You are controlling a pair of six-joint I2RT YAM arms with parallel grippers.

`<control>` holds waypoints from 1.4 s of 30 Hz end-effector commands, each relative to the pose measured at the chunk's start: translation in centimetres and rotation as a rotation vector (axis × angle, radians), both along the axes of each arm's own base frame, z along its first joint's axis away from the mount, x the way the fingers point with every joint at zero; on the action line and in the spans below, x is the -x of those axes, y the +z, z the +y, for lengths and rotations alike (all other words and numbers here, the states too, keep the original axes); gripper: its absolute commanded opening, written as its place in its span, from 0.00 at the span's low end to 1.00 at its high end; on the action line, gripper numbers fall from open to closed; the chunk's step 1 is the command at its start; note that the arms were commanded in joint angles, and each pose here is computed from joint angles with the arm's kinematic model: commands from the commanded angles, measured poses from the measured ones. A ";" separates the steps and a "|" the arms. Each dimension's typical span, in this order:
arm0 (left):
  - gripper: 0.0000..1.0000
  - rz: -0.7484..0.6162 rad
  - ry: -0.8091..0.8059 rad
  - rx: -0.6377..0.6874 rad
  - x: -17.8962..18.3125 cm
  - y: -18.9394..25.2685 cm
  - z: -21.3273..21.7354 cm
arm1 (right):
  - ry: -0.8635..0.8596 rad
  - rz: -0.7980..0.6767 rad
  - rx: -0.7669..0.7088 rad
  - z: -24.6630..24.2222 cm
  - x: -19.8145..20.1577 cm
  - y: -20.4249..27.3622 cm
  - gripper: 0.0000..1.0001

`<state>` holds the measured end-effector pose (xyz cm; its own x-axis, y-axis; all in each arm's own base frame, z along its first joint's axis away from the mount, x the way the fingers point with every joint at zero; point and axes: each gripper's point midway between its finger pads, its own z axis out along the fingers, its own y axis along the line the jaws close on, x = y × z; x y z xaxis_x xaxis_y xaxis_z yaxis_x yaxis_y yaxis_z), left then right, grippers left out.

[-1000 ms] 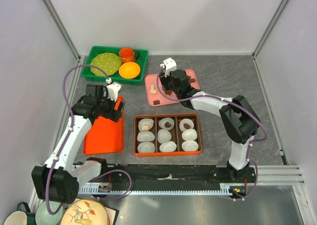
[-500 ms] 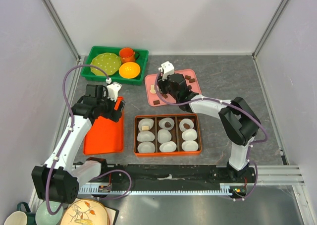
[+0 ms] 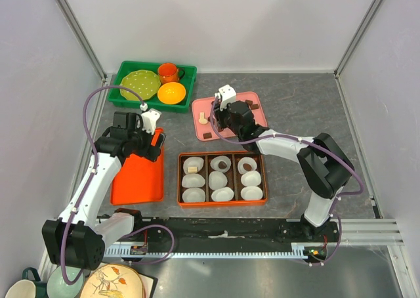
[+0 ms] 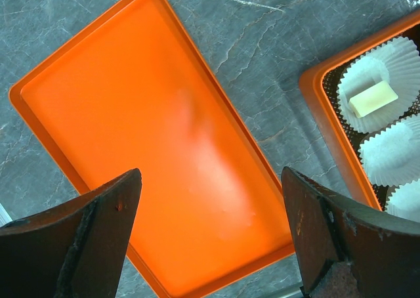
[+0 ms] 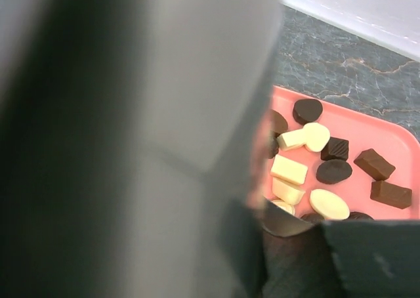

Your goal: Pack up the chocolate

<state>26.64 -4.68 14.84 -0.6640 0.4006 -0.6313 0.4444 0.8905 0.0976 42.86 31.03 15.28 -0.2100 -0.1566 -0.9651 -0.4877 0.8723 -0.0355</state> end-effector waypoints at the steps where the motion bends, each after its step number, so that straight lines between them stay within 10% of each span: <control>1: 0.94 -0.062 -0.018 -0.010 -0.6 1.2 0.2 | -0.001 -0.039 -0.028 -0.1 0.1 2.0 0.36; 19: 0.94 -0.054 -0.020 -0.007 -0.6 1.1 0.2 | 0.019 -0.097 -0.036 -2.6 6.6 11.1 0.22; 42: 0.94 -0.051 -0.021 0.002 -0.8 1.2 0.1 | 0.435 0.102 -0.044 -0.2 24.3 8.1 0.21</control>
